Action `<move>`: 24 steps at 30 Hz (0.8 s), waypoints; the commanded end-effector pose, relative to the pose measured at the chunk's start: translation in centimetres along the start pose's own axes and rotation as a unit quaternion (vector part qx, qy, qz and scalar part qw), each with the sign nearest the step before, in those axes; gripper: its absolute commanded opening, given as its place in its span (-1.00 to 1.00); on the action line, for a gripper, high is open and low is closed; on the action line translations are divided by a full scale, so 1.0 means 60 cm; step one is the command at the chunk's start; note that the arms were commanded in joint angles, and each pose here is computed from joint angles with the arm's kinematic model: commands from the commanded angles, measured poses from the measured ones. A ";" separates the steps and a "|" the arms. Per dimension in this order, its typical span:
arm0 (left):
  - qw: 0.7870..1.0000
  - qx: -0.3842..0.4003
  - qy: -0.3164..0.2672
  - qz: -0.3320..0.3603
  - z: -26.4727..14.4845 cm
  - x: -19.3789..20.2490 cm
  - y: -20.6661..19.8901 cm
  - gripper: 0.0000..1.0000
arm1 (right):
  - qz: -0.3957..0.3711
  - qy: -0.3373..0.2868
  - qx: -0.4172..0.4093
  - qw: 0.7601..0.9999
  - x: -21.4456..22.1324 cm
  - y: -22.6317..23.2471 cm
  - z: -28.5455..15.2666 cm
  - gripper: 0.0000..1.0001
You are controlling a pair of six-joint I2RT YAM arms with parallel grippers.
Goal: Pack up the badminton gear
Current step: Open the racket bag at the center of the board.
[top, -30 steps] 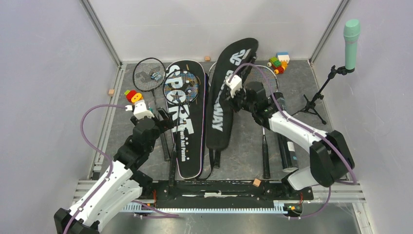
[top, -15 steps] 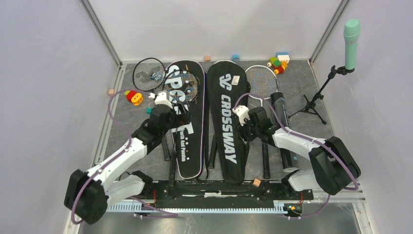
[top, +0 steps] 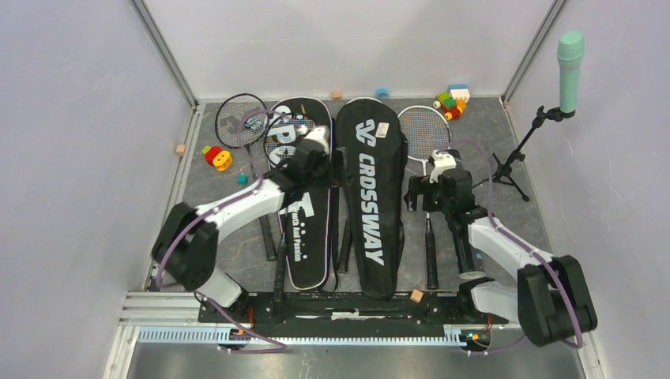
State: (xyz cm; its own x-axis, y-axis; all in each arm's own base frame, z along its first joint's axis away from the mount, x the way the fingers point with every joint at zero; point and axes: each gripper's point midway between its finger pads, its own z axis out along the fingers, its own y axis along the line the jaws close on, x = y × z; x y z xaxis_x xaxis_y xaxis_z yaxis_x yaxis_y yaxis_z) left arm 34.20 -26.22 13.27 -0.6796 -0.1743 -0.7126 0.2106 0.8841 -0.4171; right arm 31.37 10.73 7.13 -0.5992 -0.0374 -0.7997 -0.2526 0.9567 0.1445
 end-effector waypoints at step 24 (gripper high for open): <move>0.959 -0.111 0.135 0.224 0.229 0.164 -0.151 0.94 | 0.138 -0.256 0.204 0.935 -0.076 -0.129 -0.135 0.96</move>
State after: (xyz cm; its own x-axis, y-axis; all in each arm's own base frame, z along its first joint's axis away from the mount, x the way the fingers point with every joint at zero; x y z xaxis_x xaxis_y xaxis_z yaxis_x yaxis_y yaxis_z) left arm 34.82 -42.01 2.50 -0.7357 0.3131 -0.6006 0.4086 0.9124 -0.0248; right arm 29.67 1.80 13.89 -0.1651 0.2604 -0.9513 0.2017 0.9530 0.2259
